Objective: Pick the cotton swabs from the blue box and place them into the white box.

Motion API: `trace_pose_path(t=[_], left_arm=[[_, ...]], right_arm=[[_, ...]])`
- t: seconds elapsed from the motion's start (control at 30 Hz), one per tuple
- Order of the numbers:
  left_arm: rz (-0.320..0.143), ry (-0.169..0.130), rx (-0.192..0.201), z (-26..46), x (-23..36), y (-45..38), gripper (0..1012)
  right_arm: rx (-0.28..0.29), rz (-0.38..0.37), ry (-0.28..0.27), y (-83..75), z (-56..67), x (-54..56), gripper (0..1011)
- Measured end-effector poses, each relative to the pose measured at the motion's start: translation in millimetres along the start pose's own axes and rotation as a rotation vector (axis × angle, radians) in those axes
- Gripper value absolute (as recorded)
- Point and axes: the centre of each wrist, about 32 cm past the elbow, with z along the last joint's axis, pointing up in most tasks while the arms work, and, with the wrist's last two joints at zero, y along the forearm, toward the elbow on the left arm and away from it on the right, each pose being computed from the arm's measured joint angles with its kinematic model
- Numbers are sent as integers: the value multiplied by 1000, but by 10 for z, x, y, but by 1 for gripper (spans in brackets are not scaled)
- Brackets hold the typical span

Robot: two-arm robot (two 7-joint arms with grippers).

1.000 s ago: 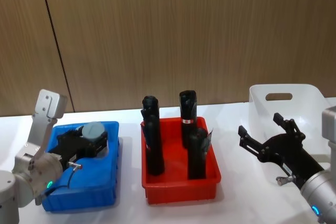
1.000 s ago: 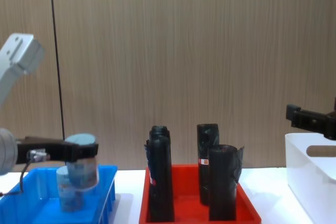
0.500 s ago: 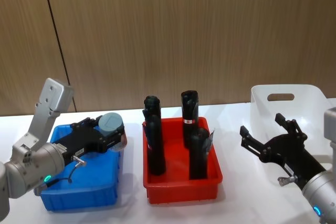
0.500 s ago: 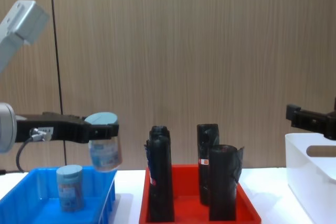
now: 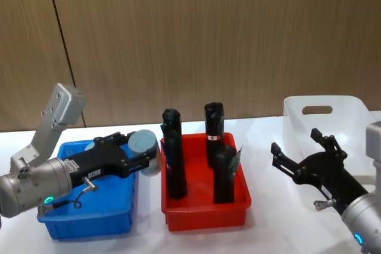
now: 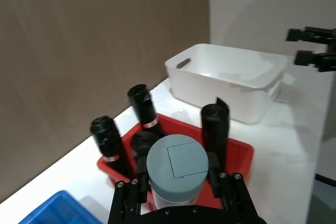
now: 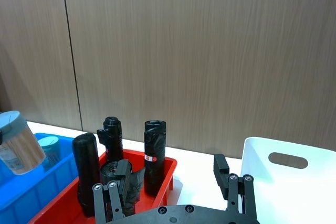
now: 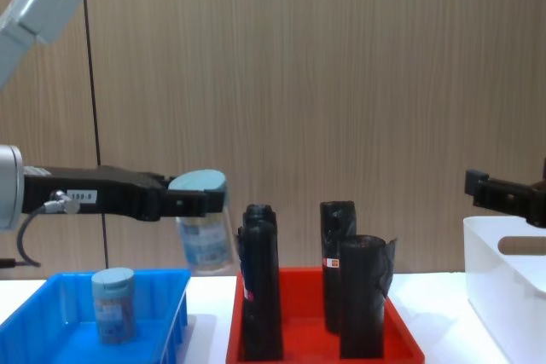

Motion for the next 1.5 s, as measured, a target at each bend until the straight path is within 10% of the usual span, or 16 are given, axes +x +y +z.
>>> trace_pose_path(t=[0.7, 1.5], left_arm=[[-283, 16, -8, 96, 224, -33, 664], [-301, 24, -17, 69, 239, -22, 664]], right_arm=[[0, 0, 0, 0, 0, 0, 1002], [-1, 24, -8, 2, 10, 21, 1002]])
